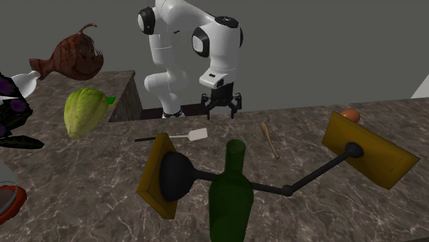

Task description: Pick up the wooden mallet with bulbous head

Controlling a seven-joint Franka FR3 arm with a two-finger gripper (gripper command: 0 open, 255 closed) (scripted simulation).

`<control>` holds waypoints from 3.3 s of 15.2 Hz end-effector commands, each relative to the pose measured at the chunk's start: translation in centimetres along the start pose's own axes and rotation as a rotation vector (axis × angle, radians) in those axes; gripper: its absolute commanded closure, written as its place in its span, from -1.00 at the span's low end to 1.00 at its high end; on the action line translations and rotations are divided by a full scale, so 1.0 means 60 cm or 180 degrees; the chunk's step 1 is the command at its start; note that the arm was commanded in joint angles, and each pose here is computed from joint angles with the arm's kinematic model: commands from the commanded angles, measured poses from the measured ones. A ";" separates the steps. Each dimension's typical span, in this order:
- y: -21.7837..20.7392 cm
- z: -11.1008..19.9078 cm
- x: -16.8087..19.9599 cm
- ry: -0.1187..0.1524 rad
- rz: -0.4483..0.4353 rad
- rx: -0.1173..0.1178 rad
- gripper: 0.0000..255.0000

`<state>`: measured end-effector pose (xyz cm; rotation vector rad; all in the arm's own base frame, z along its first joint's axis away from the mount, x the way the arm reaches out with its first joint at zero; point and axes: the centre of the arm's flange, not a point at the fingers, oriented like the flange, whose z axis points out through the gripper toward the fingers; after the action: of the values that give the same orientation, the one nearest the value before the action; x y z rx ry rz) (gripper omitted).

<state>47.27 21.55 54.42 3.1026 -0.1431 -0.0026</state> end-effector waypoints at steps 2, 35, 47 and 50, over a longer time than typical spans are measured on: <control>-0.058 0.007 0.031 -0.0015 -0.0024 0.0020 -1.00; -0.310 0.104 0.147 -0.0084 -0.0134 0.0087 1.00; -0.306 -0.001 0.147 -0.0084 -0.0134 0.0087 1.00; -0.306 -0.020 0.147 -0.0084 -0.0134 0.0087 1.00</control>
<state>57.71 38.97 54.69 3.1335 -0.0793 -0.0424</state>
